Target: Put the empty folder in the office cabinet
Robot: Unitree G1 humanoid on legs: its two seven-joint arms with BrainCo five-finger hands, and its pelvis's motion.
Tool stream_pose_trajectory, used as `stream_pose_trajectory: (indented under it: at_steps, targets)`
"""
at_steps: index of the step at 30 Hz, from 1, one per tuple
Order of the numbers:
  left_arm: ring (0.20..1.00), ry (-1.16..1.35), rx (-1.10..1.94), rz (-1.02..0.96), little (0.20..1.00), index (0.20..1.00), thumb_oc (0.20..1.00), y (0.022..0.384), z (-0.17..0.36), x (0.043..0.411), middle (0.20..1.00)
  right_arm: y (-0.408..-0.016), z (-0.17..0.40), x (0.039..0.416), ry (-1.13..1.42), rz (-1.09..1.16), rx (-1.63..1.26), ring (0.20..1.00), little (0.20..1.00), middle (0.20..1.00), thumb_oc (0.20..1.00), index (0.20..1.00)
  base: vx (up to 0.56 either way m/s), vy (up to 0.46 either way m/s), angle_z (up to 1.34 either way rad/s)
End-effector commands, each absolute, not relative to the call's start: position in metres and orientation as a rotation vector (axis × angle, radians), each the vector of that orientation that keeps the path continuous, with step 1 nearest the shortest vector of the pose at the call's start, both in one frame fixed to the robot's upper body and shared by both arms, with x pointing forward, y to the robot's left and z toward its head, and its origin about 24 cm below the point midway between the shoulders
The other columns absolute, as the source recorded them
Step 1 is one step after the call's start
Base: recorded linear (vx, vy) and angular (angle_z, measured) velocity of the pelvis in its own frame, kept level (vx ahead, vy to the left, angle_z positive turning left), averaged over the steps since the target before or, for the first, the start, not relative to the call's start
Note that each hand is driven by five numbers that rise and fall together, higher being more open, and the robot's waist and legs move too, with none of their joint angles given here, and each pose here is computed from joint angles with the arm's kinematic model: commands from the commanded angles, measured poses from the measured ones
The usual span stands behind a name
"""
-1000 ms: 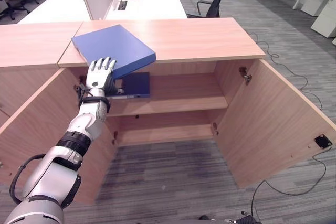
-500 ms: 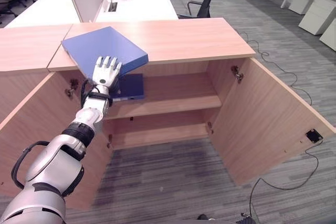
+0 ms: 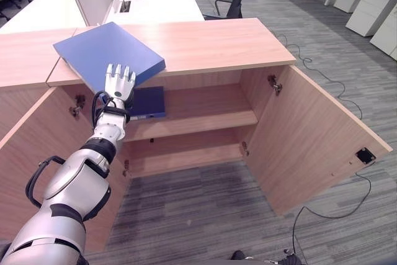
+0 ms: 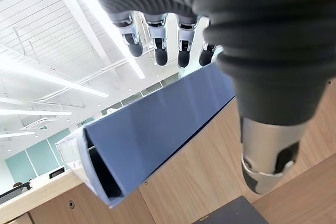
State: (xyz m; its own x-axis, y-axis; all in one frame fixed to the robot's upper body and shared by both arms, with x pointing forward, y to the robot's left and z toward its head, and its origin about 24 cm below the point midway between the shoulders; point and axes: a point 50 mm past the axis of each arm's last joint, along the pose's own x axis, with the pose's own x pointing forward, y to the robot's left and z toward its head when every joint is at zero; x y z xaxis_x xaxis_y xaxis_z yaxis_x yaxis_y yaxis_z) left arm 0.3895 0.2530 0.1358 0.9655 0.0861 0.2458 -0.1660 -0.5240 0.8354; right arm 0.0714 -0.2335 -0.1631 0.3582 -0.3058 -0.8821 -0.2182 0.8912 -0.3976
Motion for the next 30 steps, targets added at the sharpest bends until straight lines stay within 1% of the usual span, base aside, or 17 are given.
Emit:
stream_pose_trajectory:
  at_steps: [1, 2, 3, 10, 24, 30]
  targets:
    - [0.868, -0.009, 2.173, 0.477, 0.868, 0.868, 0.868, 0.277, 0.183, 0.395, 0.868, -0.217, -0.165, 0.079, 1.19, -0.017, -0.468, 1.0, 1.0, 1.0, 1.0, 1.0, 0.0, 0.0, 0.0]
    - [0.228, -0.003, 2.178, 0.495, 0.228, 0.228, 0.228, 0.281, 0.187, 0.395, 0.228, -0.217, -0.165, 0.079, 1.193, -0.018, -0.466, 1.0, 1.0, 1.0, 1.0, 1.0, 0.0, 0.0, 0.0]
    - [0.2, -0.004, 2.181, 0.505, 0.2, 0.2, 0.2, 0.283, 0.19, 0.394, 0.2, -0.217, -0.166, 0.078, 1.195, -0.017, -0.463, 1.0, 1.0, 1.0, 1.0, 1.0, 0.0, 0.0, 0.0]
    - [0.2, 0.098, 2.149, 0.55, 0.2, 0.2, 0.2, 0.302, 0.189, 0.387, 0.2, -0.213, -0.166, 0.08, 1.191, -0.005, -0.45, 1.0, 1.0, 1.0, 1.0, 1.0, 0.0, 0.0, 0.0]
    - [0.2, 0.131, 2.138, 0.598, 0.2, 0.2, 0.2, 0.32, 0.193, 0.379, 0.2, -0.21, -0.167, 0.077, 1.198, 0.002, -0.431, 1.0, 1.0, 1.0, 1.0, 1.0, 0.0, 0.0, 0.0]
    - [0.2, 0.089, 2.112, 0.631, 0.2, 0.2, 0.2, 0.323, 0.199, 0.376, 0.2, -0.211, -0.167, 0.076, 1.201, -0.005, -0.424, 1.0, 1.0, 1.0, 1.0, 1.0, 0.0, 0.0, 0.0]
